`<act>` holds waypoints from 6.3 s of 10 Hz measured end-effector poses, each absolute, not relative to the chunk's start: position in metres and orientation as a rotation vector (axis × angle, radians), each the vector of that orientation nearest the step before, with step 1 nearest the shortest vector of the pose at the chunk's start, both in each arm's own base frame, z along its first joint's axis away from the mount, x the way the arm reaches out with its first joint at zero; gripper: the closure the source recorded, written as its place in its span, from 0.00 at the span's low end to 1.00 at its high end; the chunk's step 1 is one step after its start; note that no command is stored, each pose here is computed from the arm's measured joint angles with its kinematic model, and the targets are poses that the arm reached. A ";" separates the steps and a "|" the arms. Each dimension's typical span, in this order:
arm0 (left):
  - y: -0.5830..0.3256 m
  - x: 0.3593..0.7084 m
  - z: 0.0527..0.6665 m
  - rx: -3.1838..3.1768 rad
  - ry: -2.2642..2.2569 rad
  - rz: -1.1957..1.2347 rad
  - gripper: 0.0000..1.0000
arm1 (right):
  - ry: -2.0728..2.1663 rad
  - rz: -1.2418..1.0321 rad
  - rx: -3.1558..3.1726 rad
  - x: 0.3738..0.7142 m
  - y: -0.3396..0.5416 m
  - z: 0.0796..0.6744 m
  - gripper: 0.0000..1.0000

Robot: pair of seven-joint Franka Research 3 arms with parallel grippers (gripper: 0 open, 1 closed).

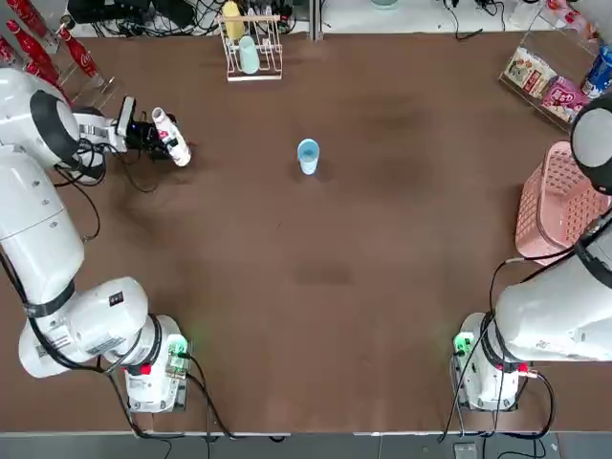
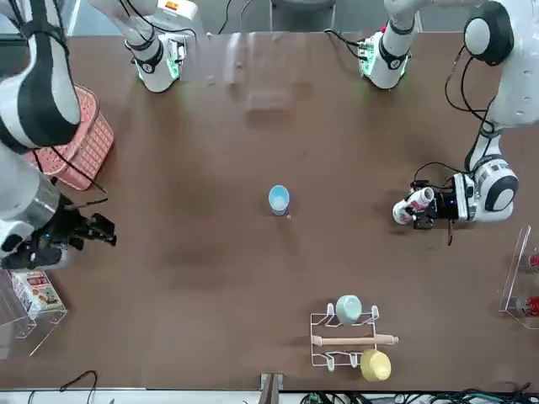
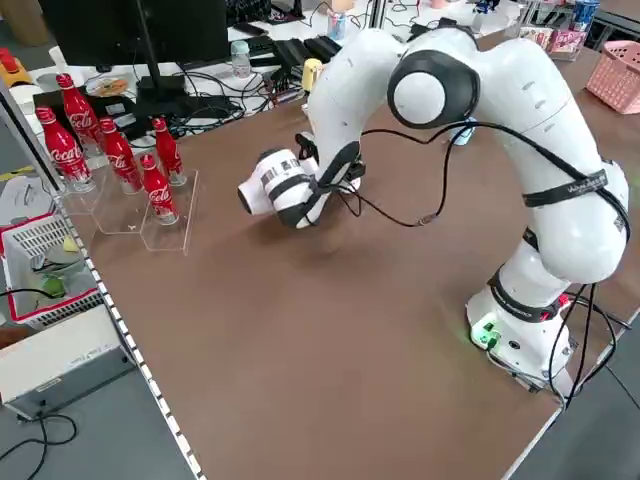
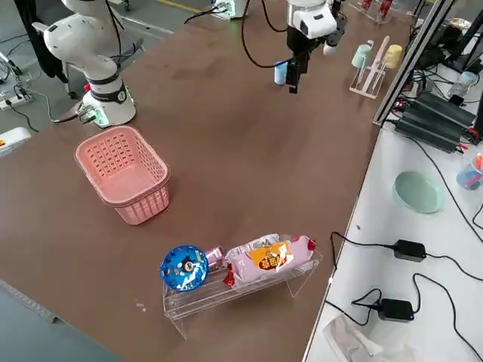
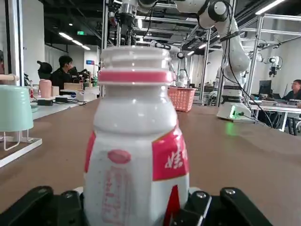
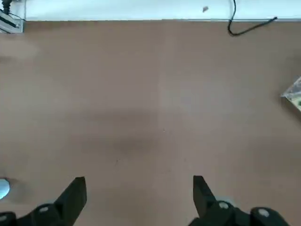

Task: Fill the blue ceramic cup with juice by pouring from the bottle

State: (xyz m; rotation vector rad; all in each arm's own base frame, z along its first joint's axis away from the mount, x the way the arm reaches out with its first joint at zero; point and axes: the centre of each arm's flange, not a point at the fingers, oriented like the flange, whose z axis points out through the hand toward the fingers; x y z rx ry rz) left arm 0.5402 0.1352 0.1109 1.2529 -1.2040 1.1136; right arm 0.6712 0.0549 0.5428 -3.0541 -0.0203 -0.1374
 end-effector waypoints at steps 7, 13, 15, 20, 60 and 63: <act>0.160 0.536 0.111 1.300 -1.223 1.101 0.55 | 0.164 -0.112 -3.116 0.625 0.016 0.618 0.00; 0.161 0.538 0.111 1.311 -1.232 1.101 0.00 | 0.169 -0.092 -3.146 0.580 0.035 0.650 0.00; 0.162 0.537 0.111 1.311 -1.236 1.094 0.00 | 0.196 -0.087 -3.146 0.580 0.026 0.647 0.00; 0.185 0.529 0.116 1.340 -1.253 1.059 0.00 | 0.203 -0.098 -3.144 0.578 0.022 0.642 0.00; -0.019 0.606 0.613 3.102 0.091 0.075 0.00 | 0.173 -0.106 -3.141 0.563 0.032 0.645 0.00; 0.002 0.606 0.614 3.093 0.109 0.071 0.00 | 0.174 -0.105 -3.141 0.562 0.032 0.645 0.00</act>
